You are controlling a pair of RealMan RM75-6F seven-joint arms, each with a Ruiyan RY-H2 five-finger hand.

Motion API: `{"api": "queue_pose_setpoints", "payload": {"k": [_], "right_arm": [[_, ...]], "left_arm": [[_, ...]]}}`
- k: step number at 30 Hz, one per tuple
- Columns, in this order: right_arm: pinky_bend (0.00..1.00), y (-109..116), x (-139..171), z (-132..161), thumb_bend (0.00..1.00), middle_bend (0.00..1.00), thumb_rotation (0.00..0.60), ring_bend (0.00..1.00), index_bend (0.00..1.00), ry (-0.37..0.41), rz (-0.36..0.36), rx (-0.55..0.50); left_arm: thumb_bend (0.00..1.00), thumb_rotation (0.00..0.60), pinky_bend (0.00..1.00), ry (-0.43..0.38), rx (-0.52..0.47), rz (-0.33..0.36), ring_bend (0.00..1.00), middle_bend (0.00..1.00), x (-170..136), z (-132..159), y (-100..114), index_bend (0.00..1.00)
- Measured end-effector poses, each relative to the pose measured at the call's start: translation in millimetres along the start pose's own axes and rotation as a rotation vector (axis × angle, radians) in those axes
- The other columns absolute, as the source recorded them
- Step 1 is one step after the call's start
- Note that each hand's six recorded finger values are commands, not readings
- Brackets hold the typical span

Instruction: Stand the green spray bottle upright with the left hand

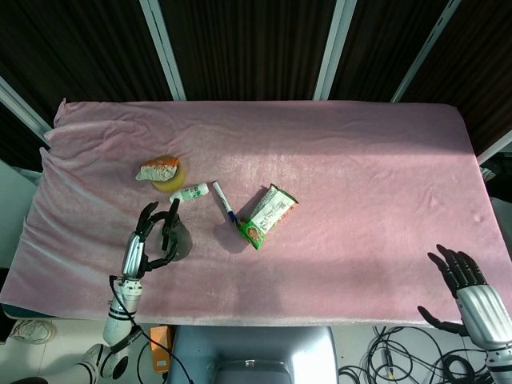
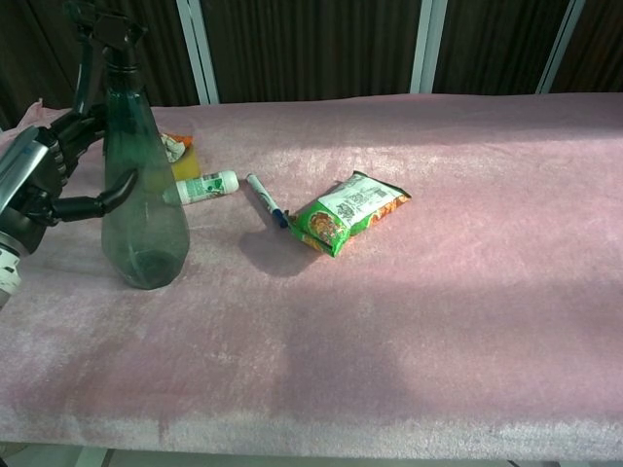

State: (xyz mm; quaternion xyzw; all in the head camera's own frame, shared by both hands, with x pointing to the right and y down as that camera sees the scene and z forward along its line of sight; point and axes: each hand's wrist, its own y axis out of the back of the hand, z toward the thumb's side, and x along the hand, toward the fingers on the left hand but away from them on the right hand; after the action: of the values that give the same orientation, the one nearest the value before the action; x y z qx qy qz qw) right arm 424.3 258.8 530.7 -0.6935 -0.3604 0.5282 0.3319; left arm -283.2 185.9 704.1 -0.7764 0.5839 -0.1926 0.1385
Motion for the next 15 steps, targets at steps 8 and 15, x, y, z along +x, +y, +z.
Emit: {"api": "queue_pose_setpoints", "payload": {"k": [8, 15], "right_arm": [[0.02, -0.2, -0.4, -0.3, 0.37, 0.0, 0.6, 0.0, 0.0, -0.002, -0.001, 0.001], [0.02, 0.5, 0.2, -0.2, 0.37, 0.0, 0.6, 0.0, 0.0, -0.001, -0.003, -0.001]], "left_arm": [[0.32, 0.6, 0.0, 0.001, -0.021, 0.006, 0.0, 0.18, 2.2, 1.4, 5.0, 0.19], [0.32, 0.6, 0.0, -0.007, -0.032, 0.013, 0.0, 0.11, 2.7, 3.6, 9.4, 0.14]]}}
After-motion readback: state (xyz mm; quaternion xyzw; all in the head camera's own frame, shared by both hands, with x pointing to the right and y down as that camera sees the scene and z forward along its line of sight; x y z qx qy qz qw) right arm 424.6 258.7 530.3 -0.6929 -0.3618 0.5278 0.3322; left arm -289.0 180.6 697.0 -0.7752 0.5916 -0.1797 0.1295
